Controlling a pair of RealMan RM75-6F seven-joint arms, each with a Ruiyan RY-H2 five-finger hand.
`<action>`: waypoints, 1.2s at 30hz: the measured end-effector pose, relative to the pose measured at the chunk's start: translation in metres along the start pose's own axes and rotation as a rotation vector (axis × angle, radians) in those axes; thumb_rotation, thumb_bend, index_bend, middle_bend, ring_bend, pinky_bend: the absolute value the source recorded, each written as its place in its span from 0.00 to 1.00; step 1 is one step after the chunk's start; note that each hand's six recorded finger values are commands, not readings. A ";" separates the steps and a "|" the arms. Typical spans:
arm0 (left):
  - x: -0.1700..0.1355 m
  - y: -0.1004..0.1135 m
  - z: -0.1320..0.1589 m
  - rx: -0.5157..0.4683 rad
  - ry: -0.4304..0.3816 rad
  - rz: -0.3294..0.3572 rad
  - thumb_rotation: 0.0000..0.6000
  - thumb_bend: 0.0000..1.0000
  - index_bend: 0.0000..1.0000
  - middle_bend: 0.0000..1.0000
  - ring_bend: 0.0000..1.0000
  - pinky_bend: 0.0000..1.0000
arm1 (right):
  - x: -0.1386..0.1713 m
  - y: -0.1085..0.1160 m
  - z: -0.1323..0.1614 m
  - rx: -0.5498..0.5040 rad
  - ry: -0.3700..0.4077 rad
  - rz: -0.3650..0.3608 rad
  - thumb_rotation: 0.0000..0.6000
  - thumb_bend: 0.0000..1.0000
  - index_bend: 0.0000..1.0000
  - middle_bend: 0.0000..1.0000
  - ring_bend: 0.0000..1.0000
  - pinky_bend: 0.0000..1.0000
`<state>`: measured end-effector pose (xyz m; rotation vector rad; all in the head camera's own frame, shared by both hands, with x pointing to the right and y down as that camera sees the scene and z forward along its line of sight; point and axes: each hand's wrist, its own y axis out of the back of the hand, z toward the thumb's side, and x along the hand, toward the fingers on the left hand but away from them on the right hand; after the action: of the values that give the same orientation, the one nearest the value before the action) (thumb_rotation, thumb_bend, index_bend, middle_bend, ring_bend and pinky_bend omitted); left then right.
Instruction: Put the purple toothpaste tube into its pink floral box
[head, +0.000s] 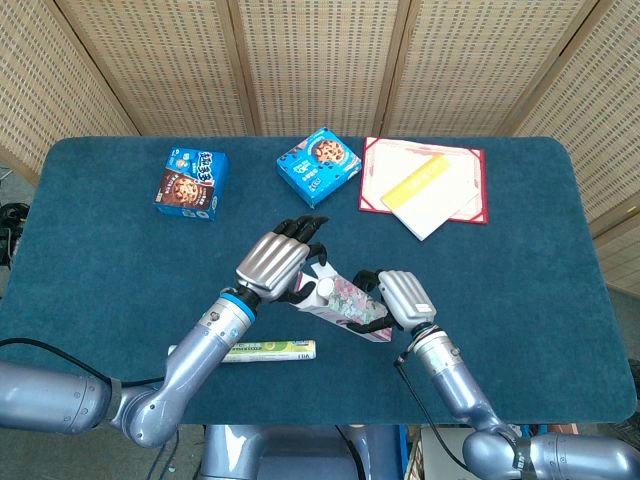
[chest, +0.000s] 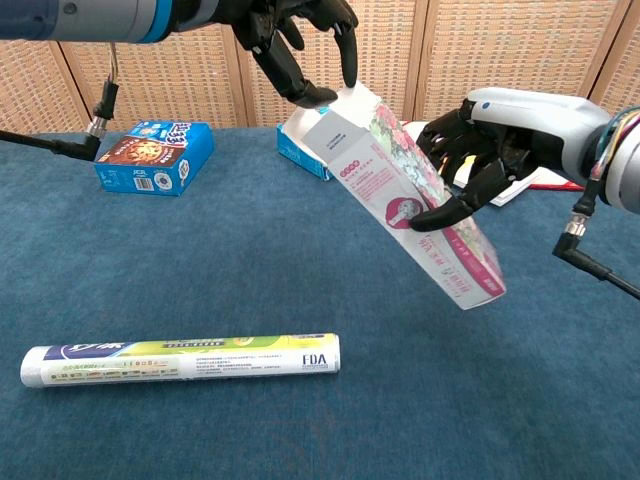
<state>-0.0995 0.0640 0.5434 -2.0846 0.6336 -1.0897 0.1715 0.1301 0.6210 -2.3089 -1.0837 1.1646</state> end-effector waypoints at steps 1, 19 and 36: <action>-0.001 0.002 -0.001 -0.002 -0.001 0.007 1.00 0.40 0.39 0.02 0.00 0.09 | 0.000 0.002 -0.002 0.001 -0.003 -0.004 1.00 0.12 0.58 0.53 0.44 0.54; -0.055 0.036 -0.047 0.020 -0.040 0.199 1.00 0.40 0.39 0.02 0.00 0.08 | 0.021 0.042 -0.066 0.275 -0.103 -0.108 1.00 0.12 0.58 0.53 0.44 0.54; -0.131 -0.016 -0.141 0.103 0.081 0.226 1.00 0.40 0.38 0.00 0.00 0.06 | 0.064 0.027 -0.139 0.699 -0.242 -0.106 1.00 0.12 0.58 0.51 0.44 0.54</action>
<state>-0.2857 0.1148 0.5469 -1.8383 0.8135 -1.0583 0.3188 0.1665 0.6549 -1.5874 -0.6975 1.5068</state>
